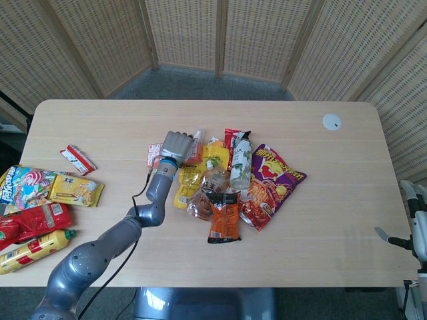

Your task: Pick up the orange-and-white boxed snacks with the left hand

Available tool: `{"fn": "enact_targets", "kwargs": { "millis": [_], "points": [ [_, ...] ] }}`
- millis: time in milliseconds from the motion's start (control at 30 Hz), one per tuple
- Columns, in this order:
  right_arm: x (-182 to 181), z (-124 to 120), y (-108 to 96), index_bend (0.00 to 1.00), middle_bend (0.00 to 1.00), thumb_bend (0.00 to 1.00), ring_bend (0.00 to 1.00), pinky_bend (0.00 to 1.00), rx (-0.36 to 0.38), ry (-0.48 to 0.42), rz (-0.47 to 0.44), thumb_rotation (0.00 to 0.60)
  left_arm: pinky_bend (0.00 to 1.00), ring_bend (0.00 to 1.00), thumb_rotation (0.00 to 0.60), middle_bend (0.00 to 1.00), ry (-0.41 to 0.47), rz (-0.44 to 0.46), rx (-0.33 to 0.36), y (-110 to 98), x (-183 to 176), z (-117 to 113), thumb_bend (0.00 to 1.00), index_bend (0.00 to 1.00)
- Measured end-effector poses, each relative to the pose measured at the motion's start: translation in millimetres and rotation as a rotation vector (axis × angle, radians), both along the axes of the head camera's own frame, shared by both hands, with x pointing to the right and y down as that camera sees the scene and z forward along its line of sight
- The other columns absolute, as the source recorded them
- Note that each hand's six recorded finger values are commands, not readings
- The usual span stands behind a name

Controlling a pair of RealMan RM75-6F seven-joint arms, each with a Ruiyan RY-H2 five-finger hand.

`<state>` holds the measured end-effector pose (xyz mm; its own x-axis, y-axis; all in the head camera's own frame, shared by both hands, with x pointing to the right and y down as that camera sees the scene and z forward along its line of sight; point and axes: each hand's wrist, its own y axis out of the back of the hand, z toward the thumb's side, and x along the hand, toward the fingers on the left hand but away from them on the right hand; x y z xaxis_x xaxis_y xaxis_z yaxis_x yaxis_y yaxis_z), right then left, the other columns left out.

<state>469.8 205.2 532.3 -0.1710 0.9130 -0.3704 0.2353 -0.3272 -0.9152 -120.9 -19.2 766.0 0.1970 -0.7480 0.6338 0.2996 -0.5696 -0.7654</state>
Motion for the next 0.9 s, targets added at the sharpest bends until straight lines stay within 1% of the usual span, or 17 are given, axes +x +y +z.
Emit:
{"fn": "enact_targets", "kwargs": {
  "millis": [233, 500, 700, 900],
  "points": [
    [-5, 0, 0, 0.0, 0.0, 0.0, 0.0, 0.0, 0.0, -0.011, -0.014, 0.6, 0.77, 0.69, 0.6, 0.66, 0.052, 0.002, 0.068, -17, -4, -30, 0.02, 0.64],
    [-11, -5, 0, 0.0, 0.0, 0.0, 0.0, 0.0, 0.011, -0.025, -0.027, 0.6, 0.77, 0.69, 0.6, 0.66, 0.091, 0.01, 0.13, -27, -12, -72, 0.02, 0.64],
    [-16, -8, 0, 0.0, 0.0, 0.0, 0.0, 0.0, 0.019, -0.035, -0.041, 0.6, 0.77, 0.69, 0.6, 0.66, 0.116, 0.007, 0.181, -32, -21, -110, 0.02, 0.65],
    [-20, -11, 1, 0.0, 0.0, 0.0, 0.0, 0.0, 0.027, -0.041, -0.053, 0.6, 0.77, 0.69, 0.6, 0.66, 0.134, 0.015, 0.254, -38, -35, -162, 0.02, 0.65]
  ]
}}
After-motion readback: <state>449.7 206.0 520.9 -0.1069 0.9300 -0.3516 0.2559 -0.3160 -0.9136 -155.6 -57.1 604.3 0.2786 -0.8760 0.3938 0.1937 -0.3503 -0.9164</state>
